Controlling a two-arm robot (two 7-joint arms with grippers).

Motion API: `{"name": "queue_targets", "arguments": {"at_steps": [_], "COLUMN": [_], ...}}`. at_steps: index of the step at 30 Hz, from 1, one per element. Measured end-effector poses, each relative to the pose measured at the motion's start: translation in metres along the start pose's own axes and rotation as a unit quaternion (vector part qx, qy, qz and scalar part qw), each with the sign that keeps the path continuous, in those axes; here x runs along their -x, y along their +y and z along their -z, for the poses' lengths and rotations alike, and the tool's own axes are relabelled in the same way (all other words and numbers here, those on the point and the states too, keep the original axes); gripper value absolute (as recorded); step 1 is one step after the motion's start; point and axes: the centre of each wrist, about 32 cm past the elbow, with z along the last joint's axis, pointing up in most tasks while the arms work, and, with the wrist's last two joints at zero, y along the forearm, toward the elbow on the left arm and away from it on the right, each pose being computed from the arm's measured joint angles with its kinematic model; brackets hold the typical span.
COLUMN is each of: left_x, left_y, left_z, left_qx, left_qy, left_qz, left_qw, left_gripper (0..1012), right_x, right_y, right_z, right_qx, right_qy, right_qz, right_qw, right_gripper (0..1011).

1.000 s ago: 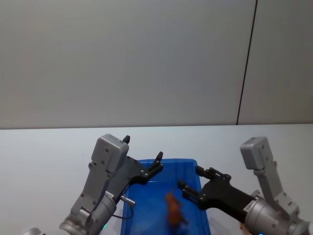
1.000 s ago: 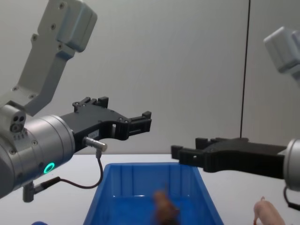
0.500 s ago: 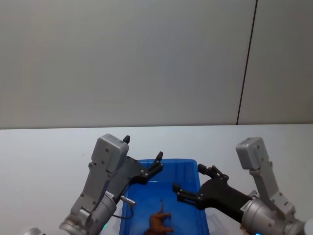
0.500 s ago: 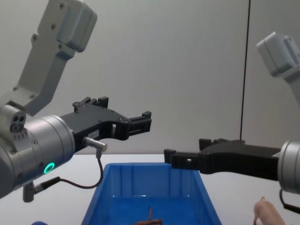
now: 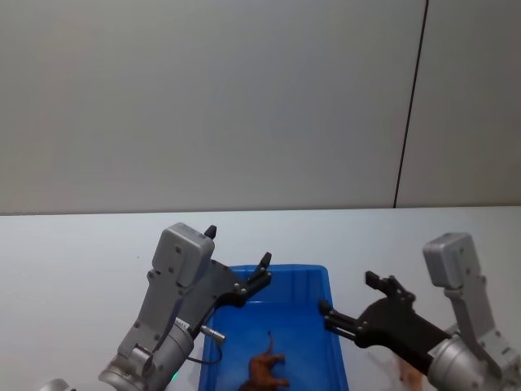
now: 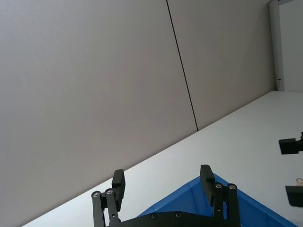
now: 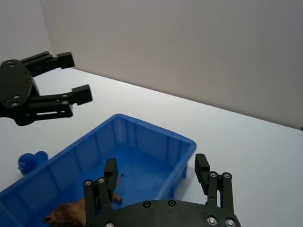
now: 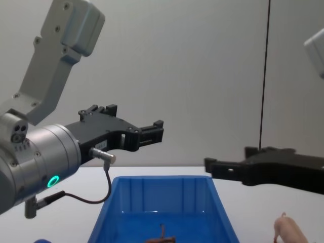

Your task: Pick up the two dolls from the table and place them into the box.

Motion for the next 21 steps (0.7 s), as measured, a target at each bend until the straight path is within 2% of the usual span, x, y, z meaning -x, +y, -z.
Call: {"name": "queue_targets", "arguments": {"at_steps": [11, 13, 21], "left_x": [0.0, 0.0, 0.0], "left_y": [0.0, 0.0, 0.0], "left_z": [0.0, 0.0, 0.0], "left_qx": [0.0, 0.0, 0.0], "left_qy": [0.0, 0.0, 0.0], "left_qz": [0.0, 0.0, 0.0], "left_qw": [1.0, 1.0, 1.0], "left_gripper": [1001, 1001, 1001], "right_x": [0.005, 0.005, 0.007], "right_y": [-0.021, -0.027, -0.037], "right_z": [0.002, 0.003, 0.009], "right_qx": [0.018, 0.028, 0.053], "right_qy": [0.001, 0.004, 0.015], "right_qz": [0.068, 0.089, 0.128], "right_qw": [0.9975, 0.9956, 0.9903], "right_gripper": [1001, 1001, 1001]}}
